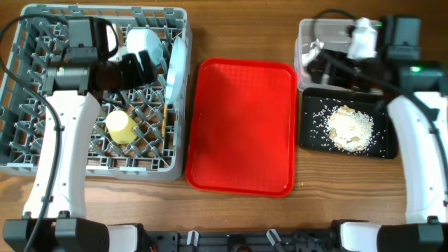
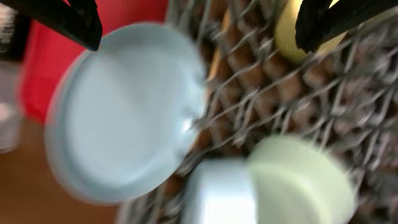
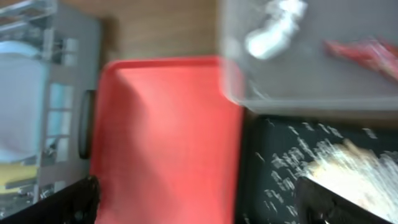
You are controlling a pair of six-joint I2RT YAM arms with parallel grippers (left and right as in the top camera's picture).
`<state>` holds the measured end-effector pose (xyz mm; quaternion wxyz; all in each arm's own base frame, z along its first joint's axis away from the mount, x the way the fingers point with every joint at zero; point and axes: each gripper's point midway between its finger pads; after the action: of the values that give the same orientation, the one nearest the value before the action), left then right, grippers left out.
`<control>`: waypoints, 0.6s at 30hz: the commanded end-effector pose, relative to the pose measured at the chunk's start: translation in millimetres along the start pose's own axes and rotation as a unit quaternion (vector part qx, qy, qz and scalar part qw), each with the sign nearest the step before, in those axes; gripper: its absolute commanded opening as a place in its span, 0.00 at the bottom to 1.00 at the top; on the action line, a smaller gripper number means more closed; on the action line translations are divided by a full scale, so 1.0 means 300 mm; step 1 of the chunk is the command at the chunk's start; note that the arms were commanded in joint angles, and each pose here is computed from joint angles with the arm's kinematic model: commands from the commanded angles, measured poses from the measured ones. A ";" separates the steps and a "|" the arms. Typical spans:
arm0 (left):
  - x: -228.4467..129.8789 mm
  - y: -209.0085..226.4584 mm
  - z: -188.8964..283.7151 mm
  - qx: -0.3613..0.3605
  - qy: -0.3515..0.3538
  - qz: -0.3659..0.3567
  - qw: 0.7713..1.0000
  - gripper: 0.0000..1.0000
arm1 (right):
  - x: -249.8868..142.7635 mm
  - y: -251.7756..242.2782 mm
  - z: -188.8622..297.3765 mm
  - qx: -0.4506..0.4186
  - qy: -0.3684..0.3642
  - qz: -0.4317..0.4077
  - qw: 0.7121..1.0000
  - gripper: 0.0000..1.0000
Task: Sort waste into correct bins and load items into the dishwasher rack
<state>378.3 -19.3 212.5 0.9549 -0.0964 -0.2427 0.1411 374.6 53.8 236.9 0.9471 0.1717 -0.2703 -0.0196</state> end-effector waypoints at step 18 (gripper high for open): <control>-0.205 0.084 0.173 0.032 0.004 -0.037 0.999 1.00 | -0.202 -0.032 0.114 -0.088 0.021 -0.008 0.996 1.00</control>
<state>312.7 -6.3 196.6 0.9752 -0.0442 -0.1610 0.1451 322.8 53.8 213.8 0.9732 0.1127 -0.1963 -0.0401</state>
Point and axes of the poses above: each gripper's point midway between its finger pads, its own z axis back along the fingers, its own y axis along the line the jaws close on, x = y × z, and after that the axes turned 1 degree about z, right-handed
